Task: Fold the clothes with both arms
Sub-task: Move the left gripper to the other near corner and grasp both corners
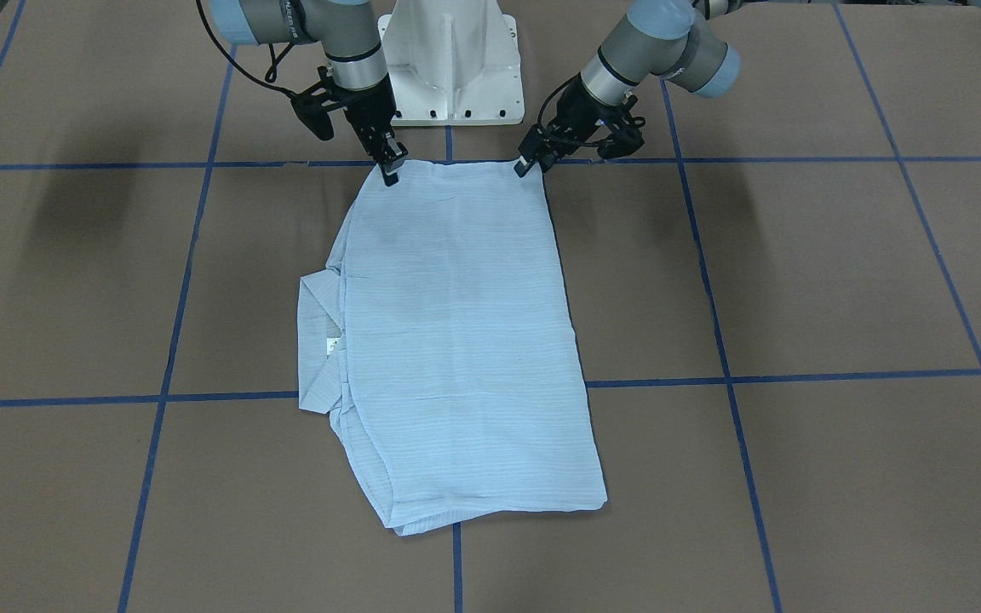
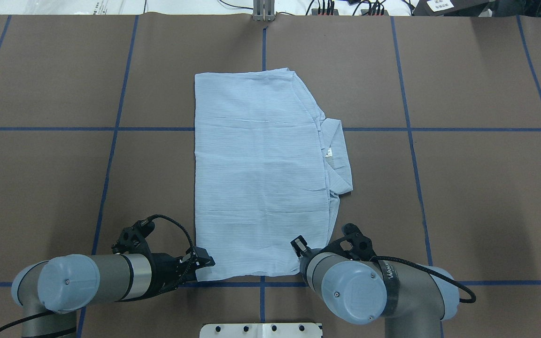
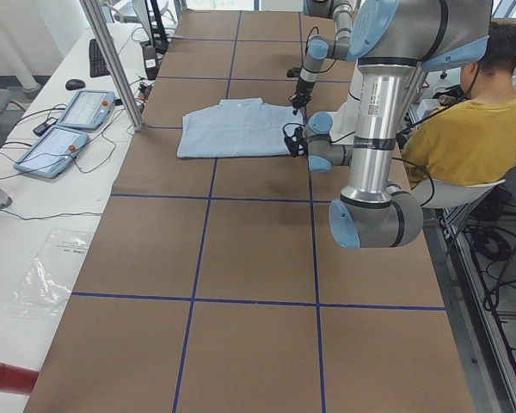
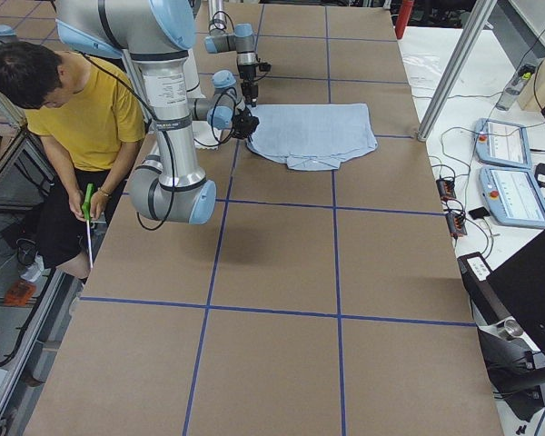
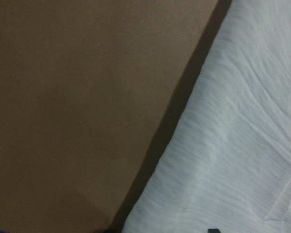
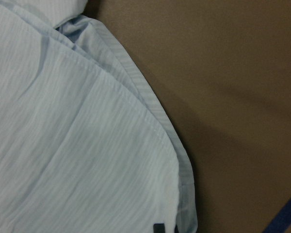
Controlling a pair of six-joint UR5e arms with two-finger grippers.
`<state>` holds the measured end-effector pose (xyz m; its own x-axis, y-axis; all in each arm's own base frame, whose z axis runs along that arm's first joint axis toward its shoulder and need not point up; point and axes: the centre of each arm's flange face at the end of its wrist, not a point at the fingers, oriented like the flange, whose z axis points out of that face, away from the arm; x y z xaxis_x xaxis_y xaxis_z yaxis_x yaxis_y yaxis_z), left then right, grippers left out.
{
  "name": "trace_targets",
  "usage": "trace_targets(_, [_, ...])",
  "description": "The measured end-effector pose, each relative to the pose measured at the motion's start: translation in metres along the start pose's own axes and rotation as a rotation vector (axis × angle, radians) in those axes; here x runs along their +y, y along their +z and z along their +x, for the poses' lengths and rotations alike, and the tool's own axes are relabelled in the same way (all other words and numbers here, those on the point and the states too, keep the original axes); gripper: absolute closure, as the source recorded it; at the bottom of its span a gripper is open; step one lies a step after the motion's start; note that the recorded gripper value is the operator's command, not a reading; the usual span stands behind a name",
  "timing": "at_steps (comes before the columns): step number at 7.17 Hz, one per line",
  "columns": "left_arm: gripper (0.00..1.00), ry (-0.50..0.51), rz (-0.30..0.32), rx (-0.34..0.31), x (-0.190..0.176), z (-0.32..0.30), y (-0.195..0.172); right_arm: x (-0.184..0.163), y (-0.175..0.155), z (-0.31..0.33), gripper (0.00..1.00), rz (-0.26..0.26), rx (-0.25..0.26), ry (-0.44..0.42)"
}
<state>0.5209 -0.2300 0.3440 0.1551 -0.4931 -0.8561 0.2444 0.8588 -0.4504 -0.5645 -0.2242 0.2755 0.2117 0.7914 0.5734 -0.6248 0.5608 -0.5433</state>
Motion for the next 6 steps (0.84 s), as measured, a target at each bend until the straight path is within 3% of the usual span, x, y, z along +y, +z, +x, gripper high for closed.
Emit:
trace_targets(1, [0.92, 0.0, 0.001, 0.0, 0.0, 0.0, 0.0, 0.0, 0.0, 0.0, 1.0, 0.0, 0.0, 0.0])
trace_targets(2, [1.0, 0.0, 0.002, -0.003, 0.0, -0.001, 0.0, 0.0, 0.0, 0.0, 1.0, 0.001, 0.0, 0.0])
trace_targets(6, [1.0, 0.004, -0.013, 0.011, 0.006, 0.006, -0.008, -0.002, -0.011, -0.002, 1.0, -0.013, -0.013, 0.004])
